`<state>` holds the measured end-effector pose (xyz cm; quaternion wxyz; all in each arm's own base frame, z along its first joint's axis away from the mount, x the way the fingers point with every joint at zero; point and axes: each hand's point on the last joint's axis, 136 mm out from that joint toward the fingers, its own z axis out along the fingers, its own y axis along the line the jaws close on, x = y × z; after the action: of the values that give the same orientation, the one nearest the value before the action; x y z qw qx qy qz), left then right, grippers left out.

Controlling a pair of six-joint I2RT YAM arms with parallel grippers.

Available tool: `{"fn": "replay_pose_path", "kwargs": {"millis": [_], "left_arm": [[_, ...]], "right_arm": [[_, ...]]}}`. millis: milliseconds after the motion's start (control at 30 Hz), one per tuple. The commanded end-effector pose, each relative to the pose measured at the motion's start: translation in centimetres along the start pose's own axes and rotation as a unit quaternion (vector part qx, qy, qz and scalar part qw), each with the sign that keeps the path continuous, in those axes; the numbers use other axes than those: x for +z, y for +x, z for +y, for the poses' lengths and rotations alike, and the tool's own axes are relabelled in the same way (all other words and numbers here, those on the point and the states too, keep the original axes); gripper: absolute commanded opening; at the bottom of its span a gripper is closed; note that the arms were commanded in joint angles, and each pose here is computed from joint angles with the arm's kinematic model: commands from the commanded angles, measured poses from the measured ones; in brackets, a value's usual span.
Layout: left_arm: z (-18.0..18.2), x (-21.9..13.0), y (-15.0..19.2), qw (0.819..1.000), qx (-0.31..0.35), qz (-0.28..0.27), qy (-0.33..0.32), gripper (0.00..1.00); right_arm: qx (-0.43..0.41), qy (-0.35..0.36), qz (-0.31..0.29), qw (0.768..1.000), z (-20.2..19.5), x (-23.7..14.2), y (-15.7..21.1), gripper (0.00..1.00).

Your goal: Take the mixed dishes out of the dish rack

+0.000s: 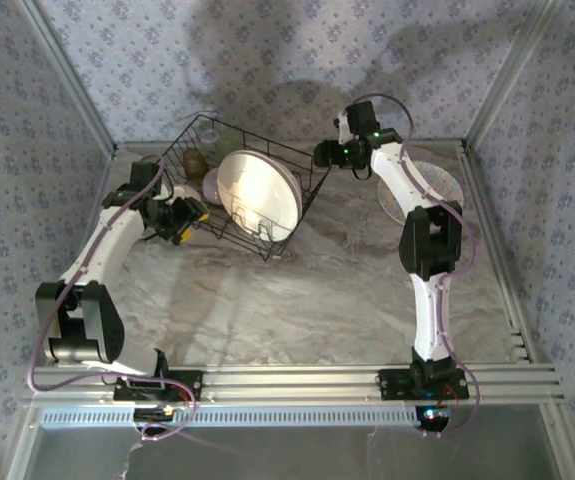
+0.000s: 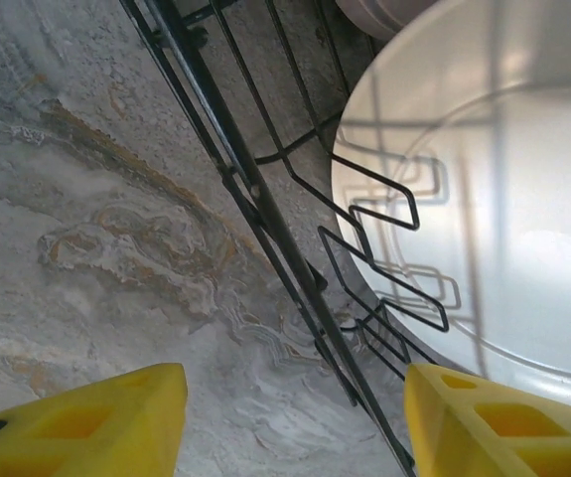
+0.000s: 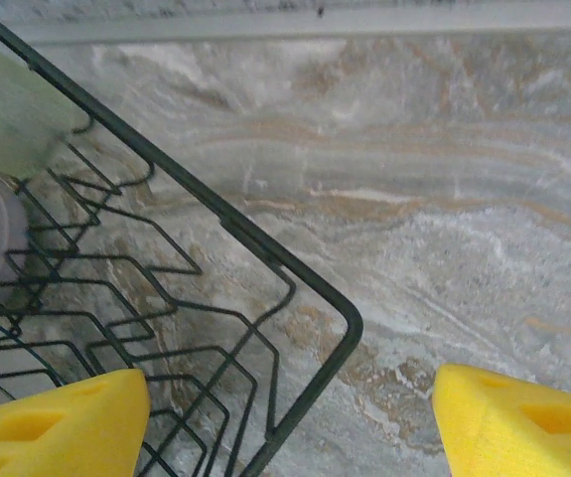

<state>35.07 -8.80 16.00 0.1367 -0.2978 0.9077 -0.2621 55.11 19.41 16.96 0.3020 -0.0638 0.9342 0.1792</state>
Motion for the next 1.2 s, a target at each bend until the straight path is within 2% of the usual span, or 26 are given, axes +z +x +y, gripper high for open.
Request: {"fn": "replay_pose_path", "kwargs": {"millis": [0, 133, 267, 400, 600, 700, 833, 967, 1067, 1167], "left_arm": [[-0.5, 0.5, -1.2, 1.000, -0.008, -0.007, 0.002, 0.57], [-0.4, 1.4, -1.4, 1.000, -0.012, 0.001, -0.001, 0.46], [-0.4, 1.7, -1.7, 1.000, -0.008, 0.001, -0.006, 0.34], [-0.1, 2.2, -1.7, 1.000, -0.006, 0.008, -0.012, 0.24], [0.3, 2.8, -1.7, 1.000, -0.004, 0.016, -0.020, 0.20], [0.4, 3.0, -1.7, 1.000, -0.001, 0.018, -0.023, 0.13], [0.6, 3.3, -1.7, 0.999, 0.003, 0.023, -0.028, 0.07], [0.8, 3.7, -1.9, 0.999, 0.007, 0.030, -0.035, 0.01], [0.9, 4.1, -1.8, 0.998, 0.012, 0.039, -0.040, 0.00], [0.9, 4.1, -1.8, 0.998, 0.017, 0.044, -0.043, 0.00]], "right_arm": [[-0.002, -0.010, 0.031, 0.999, 0.0, 0.5, 1.1, 0.76], [0.001, -0.009, 0.044, 0.999, -0.4, 1.5, 1.9, 0.75], [0.001, -0.011, 0.047, 0.999, -0.4, 2.2, 2.0, 0.69], [0.004, -0.014, 0.045, 0.999, -0.6, 3.0, 1.7, 0.59], [0.011, -0.015, 0.047, 0.999, -1.1, 4.1, 1.7, 0.49], [0.011, -0.015, 0.046, 0.999, -1.3, 4.3, 1.7, 0.43], [0.010, -0.014, 0.047, 0.999, -1.1, 4.1, 1.8, 0.29], [0.011, -0.014, 0.050, 0.999, -0.9, 4.1, 2.3, 0.10], [0.015, -0.017, 0.055, 0.998, -0.9, 4.0, 2.8, 0.00], [0.017, -0.018, 0.059, 0.998, -0.9, 3.8, 3.4, 0.00]]}}
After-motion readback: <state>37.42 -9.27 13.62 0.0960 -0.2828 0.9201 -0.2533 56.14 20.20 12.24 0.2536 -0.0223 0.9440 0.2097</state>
